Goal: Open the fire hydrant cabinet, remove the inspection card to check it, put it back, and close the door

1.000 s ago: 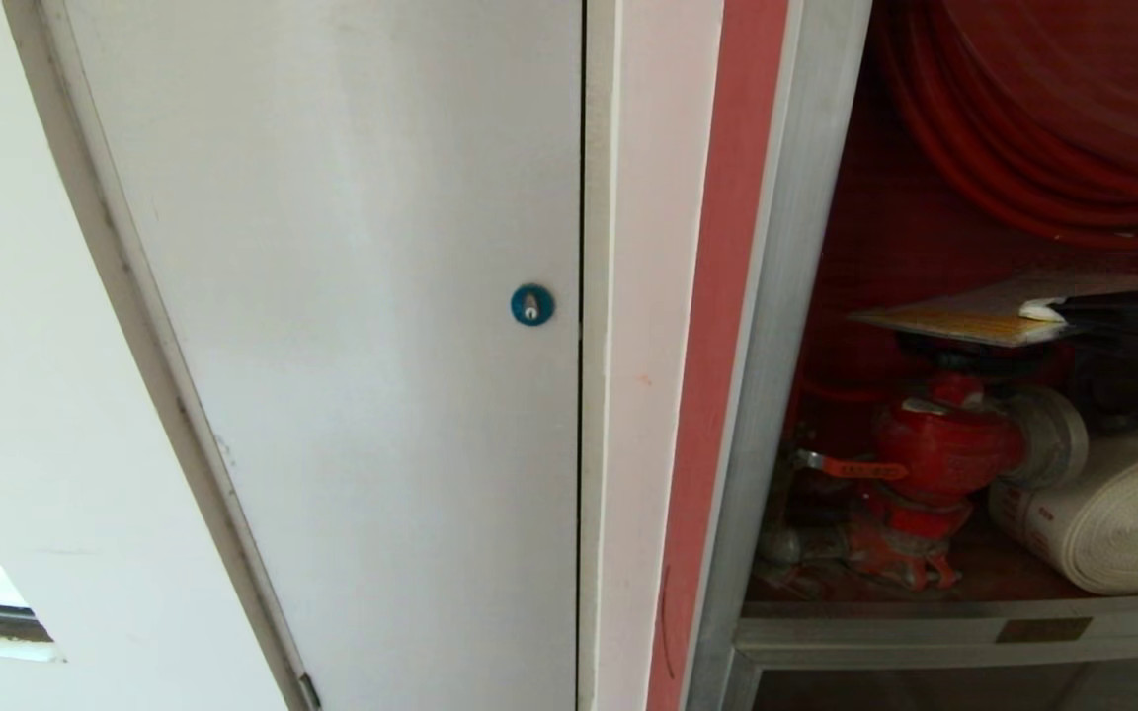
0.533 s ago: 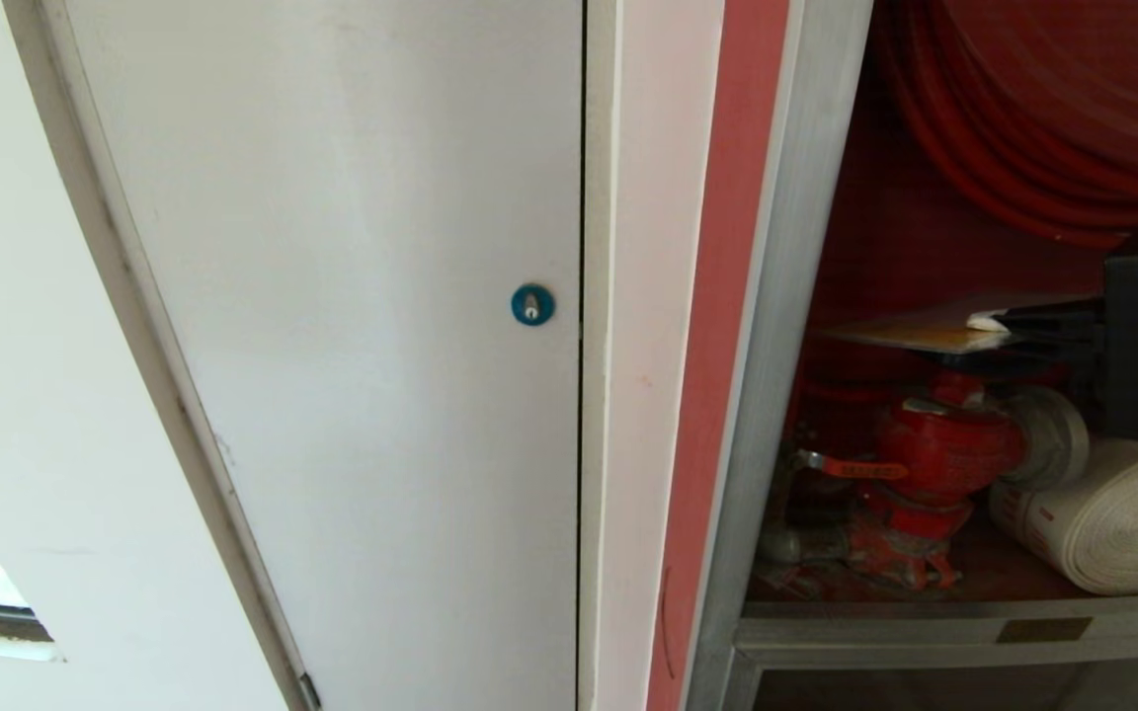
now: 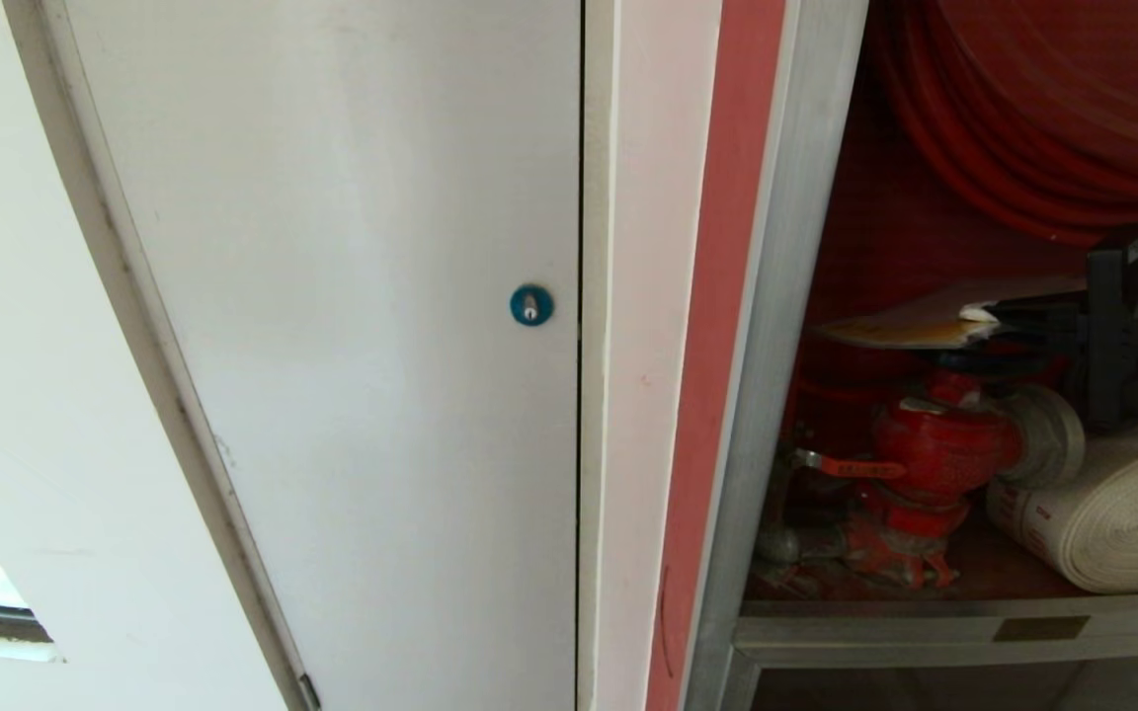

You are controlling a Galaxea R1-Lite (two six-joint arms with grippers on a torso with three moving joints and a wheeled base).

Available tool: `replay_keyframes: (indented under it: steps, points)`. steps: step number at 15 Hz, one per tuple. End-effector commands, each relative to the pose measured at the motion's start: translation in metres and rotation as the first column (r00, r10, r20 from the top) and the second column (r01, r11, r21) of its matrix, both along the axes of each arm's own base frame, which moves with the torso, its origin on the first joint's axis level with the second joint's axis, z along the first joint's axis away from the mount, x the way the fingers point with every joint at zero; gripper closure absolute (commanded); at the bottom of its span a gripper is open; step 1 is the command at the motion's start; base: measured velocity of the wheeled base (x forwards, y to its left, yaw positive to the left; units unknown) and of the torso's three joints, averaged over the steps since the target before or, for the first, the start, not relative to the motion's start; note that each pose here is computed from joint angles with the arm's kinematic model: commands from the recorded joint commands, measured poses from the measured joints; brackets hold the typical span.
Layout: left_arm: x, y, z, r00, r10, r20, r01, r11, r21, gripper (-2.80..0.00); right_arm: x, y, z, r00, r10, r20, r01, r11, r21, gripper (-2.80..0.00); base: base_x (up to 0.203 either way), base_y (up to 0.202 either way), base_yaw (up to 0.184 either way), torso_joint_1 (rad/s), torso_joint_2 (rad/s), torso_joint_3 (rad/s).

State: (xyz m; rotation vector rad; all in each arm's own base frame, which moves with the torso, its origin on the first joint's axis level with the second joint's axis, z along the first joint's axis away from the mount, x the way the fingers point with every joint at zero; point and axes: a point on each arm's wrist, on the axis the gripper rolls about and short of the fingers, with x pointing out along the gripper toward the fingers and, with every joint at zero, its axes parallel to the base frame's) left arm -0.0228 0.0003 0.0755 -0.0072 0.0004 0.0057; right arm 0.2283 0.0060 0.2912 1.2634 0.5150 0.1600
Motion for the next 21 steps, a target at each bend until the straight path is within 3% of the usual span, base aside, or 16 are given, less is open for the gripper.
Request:
replay_keyframes:
  steps: [1, 9, 21]
  points:
    - [0.000, 0.000, 0.000, 1.000, 0.000, -0.001, 0.000, 1.000, 0.000, 0.00, 0.004, 0.000, -0.002, 1.000, -0.012, -0.013, 0.012, 1.000, 0.002, 0.00, 0.000, 0.000, 0.000, 0.000, 0.00, 0.000]
    - [0.000, 0.000, 0.000, 1.000, 0.000, -0.001, 0.000, 1.000, 0.000, 0.00, 0.010, -0.002, 0.007, 0.999, -0.046, 0.014, 0.046, 0.999, -0.007, 0.00, 0.000, 0.000, 0.000, 0.000, 0.00, 0.000]
    - [0.000, 0.000, 0.000, 1.000, 0.000, -0.001, 0.000, 1.000, 0.000, 0.00, -0.015, -0.011, 0.020, 0.995, -0.088, 0.053, 0.089, 0.996, -0.011, 0.00, 0.000, 0.000, 0.000, 0.000, 0.00, 0.000]
